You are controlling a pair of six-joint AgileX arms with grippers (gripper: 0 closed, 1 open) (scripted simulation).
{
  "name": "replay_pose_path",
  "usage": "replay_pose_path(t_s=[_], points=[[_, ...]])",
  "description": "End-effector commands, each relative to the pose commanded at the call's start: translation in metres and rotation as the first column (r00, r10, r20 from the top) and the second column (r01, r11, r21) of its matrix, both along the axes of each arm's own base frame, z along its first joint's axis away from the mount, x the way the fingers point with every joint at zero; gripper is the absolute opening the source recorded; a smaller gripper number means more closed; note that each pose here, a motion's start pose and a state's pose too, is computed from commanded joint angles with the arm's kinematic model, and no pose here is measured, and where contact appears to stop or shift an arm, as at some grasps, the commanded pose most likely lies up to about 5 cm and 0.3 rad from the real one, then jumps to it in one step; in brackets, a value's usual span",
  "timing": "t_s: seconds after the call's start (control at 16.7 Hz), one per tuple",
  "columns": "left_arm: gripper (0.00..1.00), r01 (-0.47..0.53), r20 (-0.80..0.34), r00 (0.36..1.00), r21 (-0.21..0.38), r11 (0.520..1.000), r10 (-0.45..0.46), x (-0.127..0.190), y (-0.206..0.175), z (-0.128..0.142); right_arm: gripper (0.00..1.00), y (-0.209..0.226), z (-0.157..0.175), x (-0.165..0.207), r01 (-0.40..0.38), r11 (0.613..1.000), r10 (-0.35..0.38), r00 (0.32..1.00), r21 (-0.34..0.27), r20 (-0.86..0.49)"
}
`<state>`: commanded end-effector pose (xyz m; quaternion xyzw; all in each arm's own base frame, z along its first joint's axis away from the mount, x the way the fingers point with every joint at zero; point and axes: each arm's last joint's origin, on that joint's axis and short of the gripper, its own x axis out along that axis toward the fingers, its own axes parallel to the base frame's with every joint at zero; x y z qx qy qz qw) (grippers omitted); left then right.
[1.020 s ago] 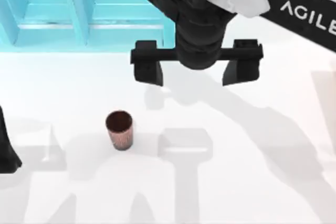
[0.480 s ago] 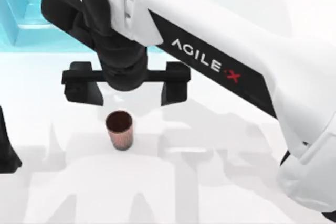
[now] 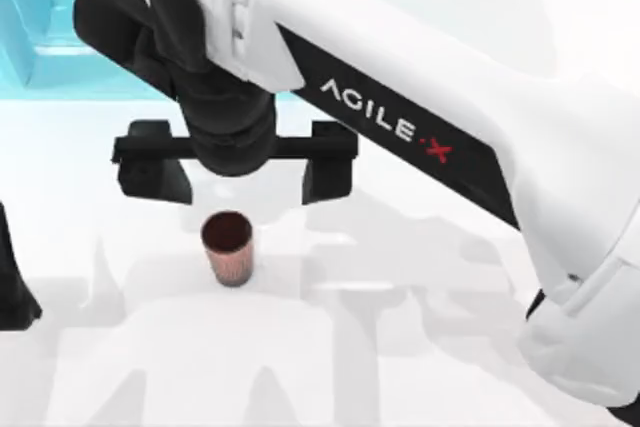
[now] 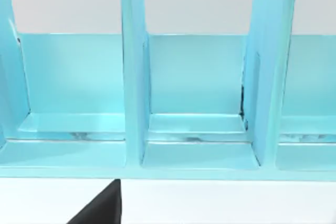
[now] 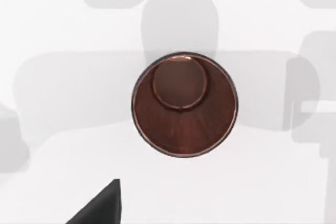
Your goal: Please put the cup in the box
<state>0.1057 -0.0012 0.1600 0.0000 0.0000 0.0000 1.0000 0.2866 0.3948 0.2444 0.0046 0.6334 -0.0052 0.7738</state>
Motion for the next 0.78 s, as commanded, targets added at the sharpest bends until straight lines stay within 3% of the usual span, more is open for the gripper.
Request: replay_pose_path(t_s=[0.24, 0.6, 0.78], points=[[1.0, 0.0, 0.0, 1.0, 0.0, 1.0, 0.0, 0.0, 0.0, 0.0, 1.0, 0.004, -0.023, 0.006, -0.004, 1.0, 0.004, 1.0, 0.0, 0.0], [1.0, 0.0, 0.0, 1.0, 0.0, 1.0, 0.0, 0.0, 0.0, 0.0, 1.0, 0.003, -0.086, 0.016, -0.004, 1.0, 0.004, 1.0, -0.002, -0.002], [1.0, 0.0, 0.0, 1.0, 0.0, 1.0, 0.0, 0.0, 0.0, 0.0, 1.0, 0.001, -0.098, 0.018, -0.004, 1.0, 0.004, 1.0, -0.001, -0.001]])
